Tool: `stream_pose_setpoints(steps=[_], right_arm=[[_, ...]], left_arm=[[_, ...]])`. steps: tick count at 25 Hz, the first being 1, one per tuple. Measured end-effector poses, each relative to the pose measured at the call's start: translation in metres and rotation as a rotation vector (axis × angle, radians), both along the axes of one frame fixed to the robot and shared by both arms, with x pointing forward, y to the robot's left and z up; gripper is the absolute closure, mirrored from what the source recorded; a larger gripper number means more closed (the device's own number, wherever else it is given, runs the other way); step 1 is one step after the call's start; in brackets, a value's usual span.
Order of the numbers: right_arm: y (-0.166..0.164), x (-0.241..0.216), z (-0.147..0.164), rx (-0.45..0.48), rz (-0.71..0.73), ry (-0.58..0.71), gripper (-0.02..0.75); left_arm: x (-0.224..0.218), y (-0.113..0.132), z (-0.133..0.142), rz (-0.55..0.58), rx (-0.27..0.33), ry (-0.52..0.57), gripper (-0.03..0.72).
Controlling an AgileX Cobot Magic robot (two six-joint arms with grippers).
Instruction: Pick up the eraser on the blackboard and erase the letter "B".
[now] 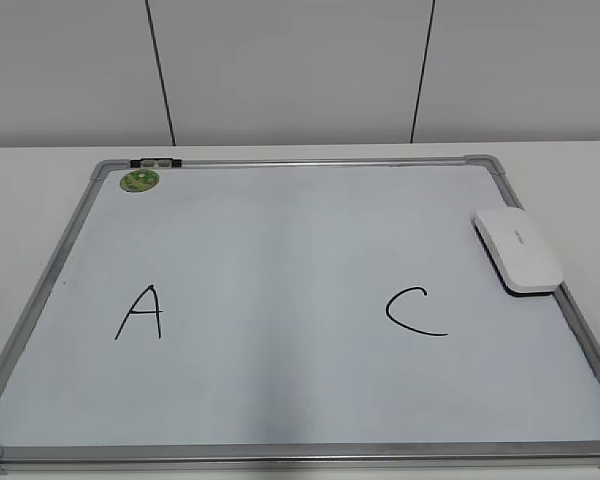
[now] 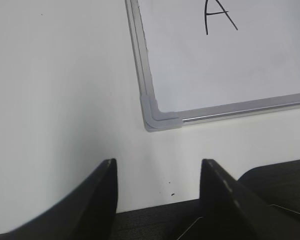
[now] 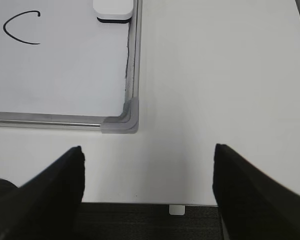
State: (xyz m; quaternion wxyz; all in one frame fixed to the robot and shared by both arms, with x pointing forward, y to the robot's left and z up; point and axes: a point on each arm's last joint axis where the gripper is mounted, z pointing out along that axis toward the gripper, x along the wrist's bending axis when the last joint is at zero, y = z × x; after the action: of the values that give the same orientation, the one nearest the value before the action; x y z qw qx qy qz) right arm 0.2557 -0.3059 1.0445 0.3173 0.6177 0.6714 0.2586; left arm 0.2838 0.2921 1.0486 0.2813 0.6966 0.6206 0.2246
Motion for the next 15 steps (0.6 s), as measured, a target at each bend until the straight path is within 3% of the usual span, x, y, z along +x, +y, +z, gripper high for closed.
stream_pose_setpoints(steps=[7,15], right_arm=[[0.000,0.000,0.000,0.000,-0.015,0.000,0.147],[-0.001,-0.012,0.001,0.002,-0.070,-0.084,0.147]], left_arm=[[-0.004,0.001,0.001,0.020,-0.002,-0.031,0.311],[-0.033,0.003,0.006,0.038,-0.009,-0.217,0.321]])
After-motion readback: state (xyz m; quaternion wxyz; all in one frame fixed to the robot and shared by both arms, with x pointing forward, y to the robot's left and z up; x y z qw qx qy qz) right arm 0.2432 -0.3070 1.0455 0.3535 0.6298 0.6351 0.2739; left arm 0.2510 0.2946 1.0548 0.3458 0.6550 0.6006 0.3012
